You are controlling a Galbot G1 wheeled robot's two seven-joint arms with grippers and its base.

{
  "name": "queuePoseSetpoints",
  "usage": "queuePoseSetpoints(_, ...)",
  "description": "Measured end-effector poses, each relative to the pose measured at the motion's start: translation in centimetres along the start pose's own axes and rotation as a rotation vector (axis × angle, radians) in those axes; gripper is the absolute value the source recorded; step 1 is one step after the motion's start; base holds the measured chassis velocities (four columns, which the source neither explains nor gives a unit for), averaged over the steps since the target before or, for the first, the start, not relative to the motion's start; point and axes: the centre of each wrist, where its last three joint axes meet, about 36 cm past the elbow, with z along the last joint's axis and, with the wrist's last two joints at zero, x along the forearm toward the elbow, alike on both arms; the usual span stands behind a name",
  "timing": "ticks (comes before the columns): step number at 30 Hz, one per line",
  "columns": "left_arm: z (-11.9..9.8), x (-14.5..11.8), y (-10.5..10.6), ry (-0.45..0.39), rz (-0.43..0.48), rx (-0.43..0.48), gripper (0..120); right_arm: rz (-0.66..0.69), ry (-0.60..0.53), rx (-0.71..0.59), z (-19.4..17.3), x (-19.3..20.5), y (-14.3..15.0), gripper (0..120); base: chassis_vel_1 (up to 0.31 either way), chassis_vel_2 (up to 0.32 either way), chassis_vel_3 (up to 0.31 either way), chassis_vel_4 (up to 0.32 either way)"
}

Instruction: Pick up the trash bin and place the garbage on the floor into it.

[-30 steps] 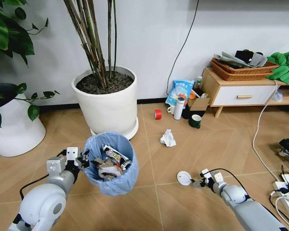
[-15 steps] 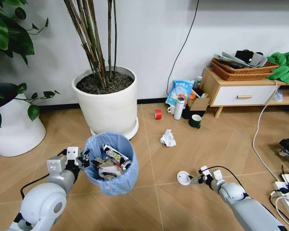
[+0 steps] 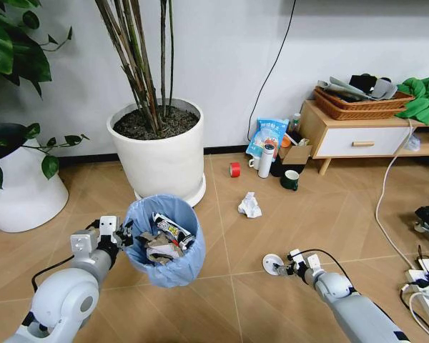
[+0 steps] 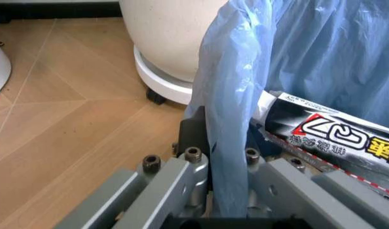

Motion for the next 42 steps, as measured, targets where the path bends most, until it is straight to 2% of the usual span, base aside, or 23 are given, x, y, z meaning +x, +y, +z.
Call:
queuePoseSetpoints(1,0.0,0.0,0.0,0.0,0.0,0.0,0,0.0,0.0,0.0,0.0,0.0,0.0,81,0.0,0.0,0.0,0.0)
queuePoseSetpoints(4,0.1,0.0,0.0,0.002,0.0,0.002,0,-0.001,-0.004,-0.007,0.1,-0.2,0.2,68,0.0,0.0,0.0,0.0)
queuePoseSetpoints(5,0.1,0.0,0.0,0.002,0.0,0.002,0,-0.001,-0.004,-0.007,0.1,-0.2,0.2,68,0.0,0.0,0.0,0.0)
queuePoseSetpoints(6,0.1,0.0,0.0,0.003,0.0,0.002,0,-0.001,-0.006,-0.008,0.2,-0.2,0.2,62,0.0,0.0,0.0,0.0)
queuePoseSetpoints(7,0.1,0.0,0.0,0.004,0.0,0.002,0,-0.001,-0.006,-0.009,0.2,-0.2,0.2,60,0.0,0.0,0.0,0.0)
queuePoseSetpoints(8,0.2,0.0,0.0,0.004,-0.001,0.002,0,-0.003,-0.008,-0.011,0.2,-0.3,0.3,53,0.0,0.0,0.0,0.0)
queuePoseSetpoints(9,0.2,0.0,0.0,0.004,-0.001,0.002,0,-0.003,-0.008,-0.011,0.2,-0.3,0.3,53,0.0,0.0,0.0,0.0)
queuePoseSetpoints(13,0.1,0.1,0.0,0.004,-0.002,-0.003,0,-0.011,-0.014,-0.021,0.4,-0.5,0.7,33,0.0,0.0,0.0,0.0)
queuePoseSetpoints(14,0.1,0.1,0.0,0.004,-0.002,-0.003,0,-0.011,-0.014,-0.021,0.4,-0.5,0.7,33,0.0,0.0,0.0,0.0)
queuePoseSetpoints(18,0.1,0.1,0.0,0.004,-0.003,-0.003,0,-0.011,-0.017,-0.028,0.5,-0.5,0.9,15,0.0,0.0,0.0,0.0)
queuePoseSetpoints(19,0.1,0.1,0.0,0.004,-0.003,-0.003,0,-0.011,-0.017,-0.028,0.5,-0.5,0.9,15,0.0,0.0,0.0,0.0)
queuePoseSetpoints(22,0.1,0.1,0.0,0.005,-0.002,-0.003,0,-0.013,-0.021,-0.033,0.6,-0.5,1.1,3,0.0,0.0,0.0,0.0)
queuePoseSetpoints(35,0.2,0.0,0.0,0.009,-0.003,-0.005,0,-0.002,-0.094,-0.075,-0.9,0.6,0.7,0,0.0,0.0,0.0,0.0)
queuePoseSetpoints(42,0.7,-0.2,0.1,0.025,-0.003,-0.006,0,-0.011,-0.288,-0.068,-7.9,4.9,0.0,0,0.0,0.0,0.0,0.0)
